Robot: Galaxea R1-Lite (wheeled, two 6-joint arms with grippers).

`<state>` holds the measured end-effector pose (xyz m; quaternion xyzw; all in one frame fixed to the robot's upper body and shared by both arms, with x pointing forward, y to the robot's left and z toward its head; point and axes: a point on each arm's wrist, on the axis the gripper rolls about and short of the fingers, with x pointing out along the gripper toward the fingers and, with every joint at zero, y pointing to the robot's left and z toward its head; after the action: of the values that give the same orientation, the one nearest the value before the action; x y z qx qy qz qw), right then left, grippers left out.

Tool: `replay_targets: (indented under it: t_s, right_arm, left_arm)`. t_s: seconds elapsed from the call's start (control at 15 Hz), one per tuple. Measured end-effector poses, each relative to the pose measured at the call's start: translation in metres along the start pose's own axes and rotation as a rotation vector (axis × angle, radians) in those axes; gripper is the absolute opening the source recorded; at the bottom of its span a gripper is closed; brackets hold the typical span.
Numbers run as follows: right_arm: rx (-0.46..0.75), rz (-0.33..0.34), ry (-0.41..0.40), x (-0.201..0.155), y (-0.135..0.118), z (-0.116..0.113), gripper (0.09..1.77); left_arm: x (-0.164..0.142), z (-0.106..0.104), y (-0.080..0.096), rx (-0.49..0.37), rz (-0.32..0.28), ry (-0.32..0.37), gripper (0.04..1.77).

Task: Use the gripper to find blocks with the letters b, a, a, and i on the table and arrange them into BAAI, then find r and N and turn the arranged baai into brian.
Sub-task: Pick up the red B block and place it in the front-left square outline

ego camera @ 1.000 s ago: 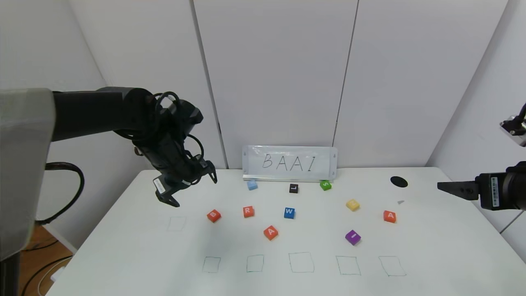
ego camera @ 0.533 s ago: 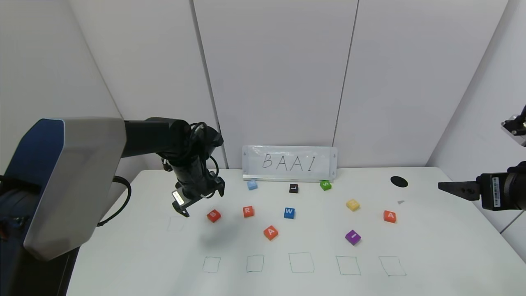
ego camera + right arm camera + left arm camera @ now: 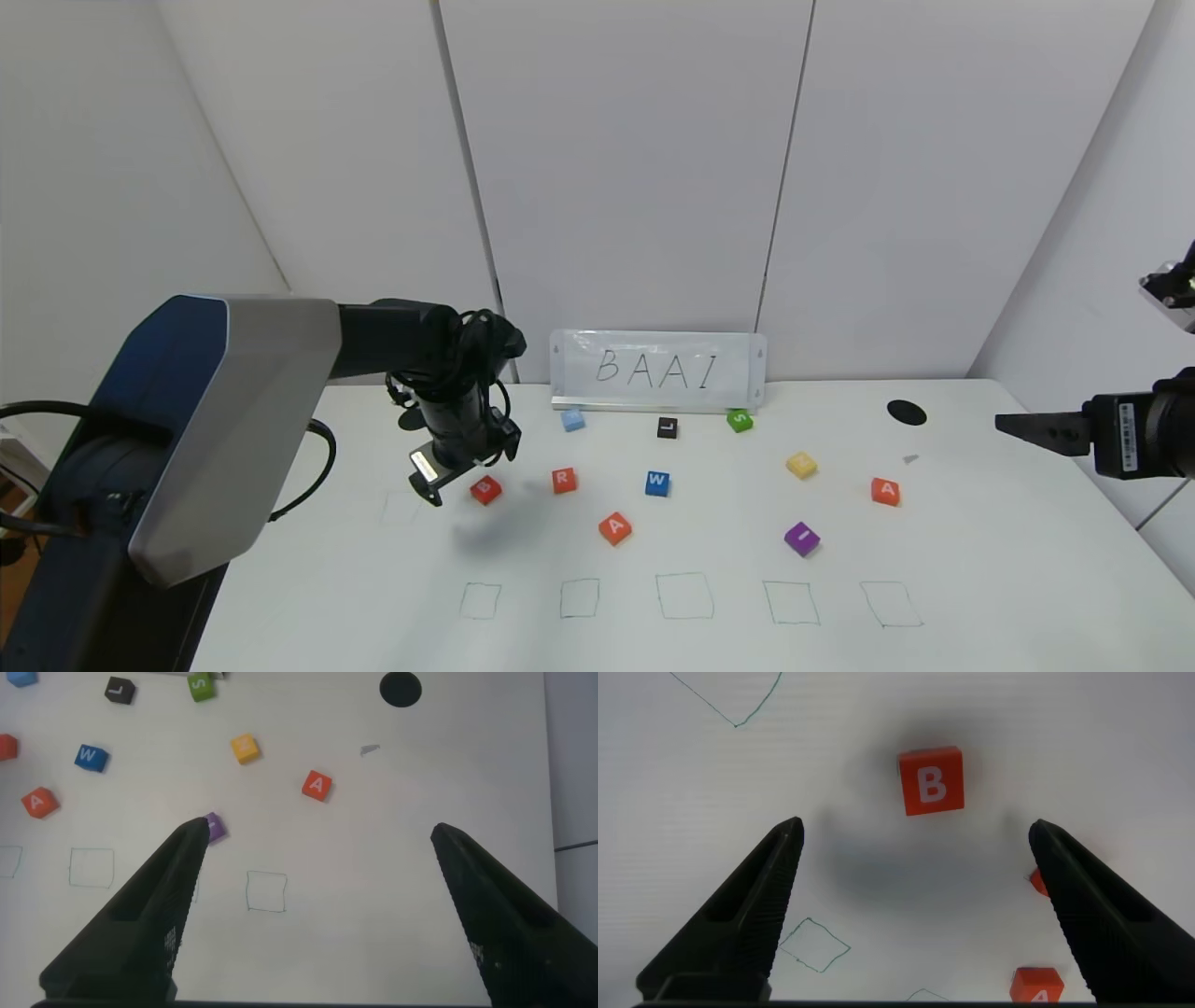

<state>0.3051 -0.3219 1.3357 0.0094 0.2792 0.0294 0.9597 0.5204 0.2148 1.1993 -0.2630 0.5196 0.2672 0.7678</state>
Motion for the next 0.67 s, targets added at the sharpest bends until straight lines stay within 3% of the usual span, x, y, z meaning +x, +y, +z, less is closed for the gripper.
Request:
replay_targets:
  t_s: [0.27, 0.67]
  right_arm:
    - [0.000, -0.002, -0.003, 0.000, 0.000, 0.000, 1.71]
    - [-0.003, 0.005, 0.003, 0.001, 0.001, -0.001, 1.71]
  left_arm:
    - [0.013, -0.002, 0.001, -0.007, 0.042, -0.013, 1.72]
    - [0.025, -0.003, -0.005, -0.060, 0.020, -0.030, 1.72]
